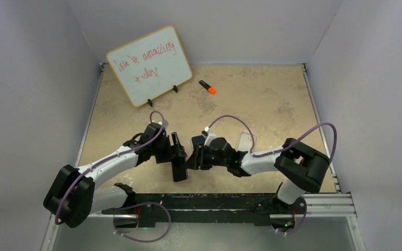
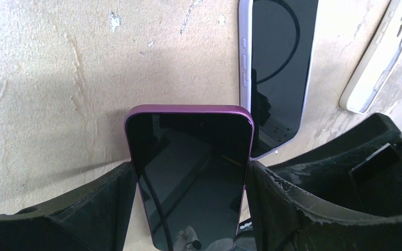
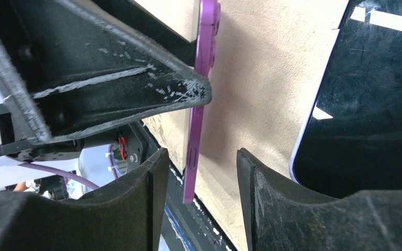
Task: Put the phone into the phone case
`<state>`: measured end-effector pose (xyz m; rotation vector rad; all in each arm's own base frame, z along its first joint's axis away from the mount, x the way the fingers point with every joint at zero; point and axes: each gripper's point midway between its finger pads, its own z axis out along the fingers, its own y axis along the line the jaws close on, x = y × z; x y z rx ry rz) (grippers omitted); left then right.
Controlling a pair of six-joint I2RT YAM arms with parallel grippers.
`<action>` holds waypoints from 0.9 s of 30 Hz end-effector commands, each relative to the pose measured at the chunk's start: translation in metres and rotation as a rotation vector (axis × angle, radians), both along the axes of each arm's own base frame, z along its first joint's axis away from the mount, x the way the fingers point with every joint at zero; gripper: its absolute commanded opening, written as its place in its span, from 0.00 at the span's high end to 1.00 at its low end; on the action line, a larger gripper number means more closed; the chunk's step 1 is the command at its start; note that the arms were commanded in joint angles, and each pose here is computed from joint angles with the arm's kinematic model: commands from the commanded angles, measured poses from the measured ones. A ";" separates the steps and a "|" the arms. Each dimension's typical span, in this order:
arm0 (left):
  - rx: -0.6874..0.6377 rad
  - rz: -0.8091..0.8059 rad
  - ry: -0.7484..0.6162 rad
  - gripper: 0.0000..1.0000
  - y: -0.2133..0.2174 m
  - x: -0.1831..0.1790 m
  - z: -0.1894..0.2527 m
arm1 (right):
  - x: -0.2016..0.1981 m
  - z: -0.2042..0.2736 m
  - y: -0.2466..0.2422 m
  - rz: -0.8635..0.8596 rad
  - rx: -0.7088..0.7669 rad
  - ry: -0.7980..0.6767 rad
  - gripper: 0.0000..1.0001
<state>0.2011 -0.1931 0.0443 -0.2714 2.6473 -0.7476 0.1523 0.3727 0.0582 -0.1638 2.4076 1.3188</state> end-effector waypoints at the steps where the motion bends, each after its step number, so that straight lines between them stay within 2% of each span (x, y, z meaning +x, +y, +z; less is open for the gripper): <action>1: -0.109 0.014 -0.052 0.48 -0.014 0.009 0.022 | 0.002 0.014 0.018 0.026 0.059 -0.008 0.49; 4: -0.130 0.013 -0.053 0.48 -0.016 0.008 0.025 | 0.003 0.013 0.021 0.029 0.067 -0.011 0.57; 9: -0.177 0.009 -0.069 0.47 -0.021 0.007 0.034 | 0.003 0.018 0.023 0.044 0.076 -0.029 0.84; 13: -0.210 0.016 -0.107 0.44 -0.022 0.009 0.048 | 0.004 0.022 0.021 0.048 0.074 -0.057 1.00; 15: -0.234 0.011 -0.128 0.40 -0.025 0.010 0.057 | 0.000 0.024 0.018 0.055 0.075 -0.049 1.00; 18: -0.259 -0.008 -0.157 0.21 -0.029 0.011 0.068 | 0.001 0.029 0.011 0.027 0.072 -0.058 1.00; 21: -0.272 -0.079 -0.216 0.10 -0.034 0.013 0.082 | 0.006 0.032 0.000 -0.021 0.039 -0.077 1.00; 27: -0.300 -0.180 -0.321 0.00 -0.043 0.016 0.116 | 0.029 0.046 -0.025 -0.111 -0.050 -0.171 1.00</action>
